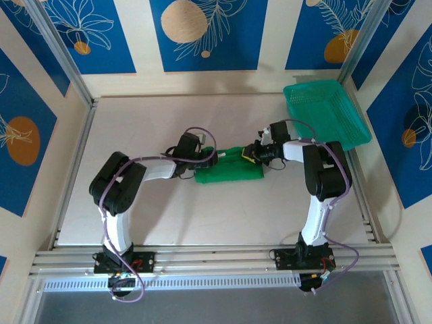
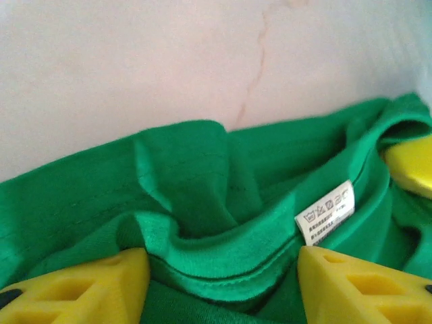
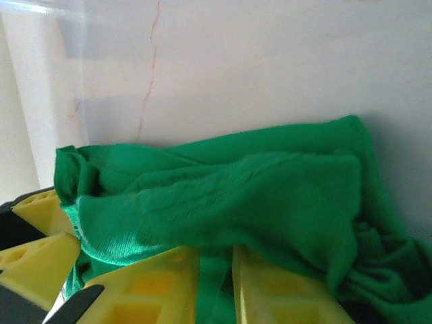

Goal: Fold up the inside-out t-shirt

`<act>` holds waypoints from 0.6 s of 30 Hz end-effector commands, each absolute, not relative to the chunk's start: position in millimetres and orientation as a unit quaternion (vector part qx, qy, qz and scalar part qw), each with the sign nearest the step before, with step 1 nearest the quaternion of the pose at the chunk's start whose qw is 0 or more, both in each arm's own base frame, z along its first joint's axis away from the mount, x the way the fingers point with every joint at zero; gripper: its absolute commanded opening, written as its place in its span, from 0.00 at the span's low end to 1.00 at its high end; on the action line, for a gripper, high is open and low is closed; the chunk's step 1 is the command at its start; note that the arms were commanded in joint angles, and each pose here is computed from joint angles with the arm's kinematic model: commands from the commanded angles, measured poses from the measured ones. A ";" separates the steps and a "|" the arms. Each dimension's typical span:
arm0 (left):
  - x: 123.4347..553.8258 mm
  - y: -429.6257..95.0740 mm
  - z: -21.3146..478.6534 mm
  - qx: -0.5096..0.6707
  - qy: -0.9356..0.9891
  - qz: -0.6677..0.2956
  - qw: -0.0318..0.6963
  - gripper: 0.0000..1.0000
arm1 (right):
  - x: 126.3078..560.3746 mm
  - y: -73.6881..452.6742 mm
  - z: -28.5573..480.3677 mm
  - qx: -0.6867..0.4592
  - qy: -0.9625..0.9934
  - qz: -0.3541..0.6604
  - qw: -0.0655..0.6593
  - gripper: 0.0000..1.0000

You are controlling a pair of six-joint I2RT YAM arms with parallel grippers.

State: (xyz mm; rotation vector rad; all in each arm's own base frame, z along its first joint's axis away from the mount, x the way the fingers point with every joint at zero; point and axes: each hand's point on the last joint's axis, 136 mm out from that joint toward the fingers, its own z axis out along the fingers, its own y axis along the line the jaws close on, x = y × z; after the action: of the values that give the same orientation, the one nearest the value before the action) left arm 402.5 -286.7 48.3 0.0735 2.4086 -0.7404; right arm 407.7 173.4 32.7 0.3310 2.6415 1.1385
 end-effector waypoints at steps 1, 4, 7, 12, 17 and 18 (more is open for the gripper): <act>394.0 -252.3 -1.5 -0.037 0.936 -0.212 0.277 0.63 | 385.6 148.3 -6.7 0.191 0.924 0.320 0.093 0.23; 387.2 -246.0 -3.4 -0.033 0.938 -0.204 0.277 0.65 | 375.1 148.8 -11.1 0.187 0.927 0.313 0.091 0.23; 384.1 -243.0 13.2 -0.016 0.935 -0.205 0.288 0.68 | 373.8 160.8 3.1 0.155 0.924 0.333 0.107 0.28; 390.0 -260.1 120.2 0.068 0.891 -0.263 0.364 0.72 | 379.6 194.0 83.7 0.067 0.896 0.403 0.172 0.49; 372.5 -248.0 219.1 0.152 0.850 -0.245 0.442 0.84 | 372.5 170.1 174.7 0.030 0.870 0.365 0.330 0.71; 368.7 -236.2 224.7 0.155 0.849 -0.218 0.455 0.91 | 367.2 158.4 188.2 0.021 0.867 0.331 0.373 0.77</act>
State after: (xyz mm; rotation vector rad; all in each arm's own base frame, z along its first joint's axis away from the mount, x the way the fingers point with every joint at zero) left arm 381.2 -253.5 191.5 0.2519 2.1553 -0.6628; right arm 374.8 181.3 147.8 0.1157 2.3587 1.0414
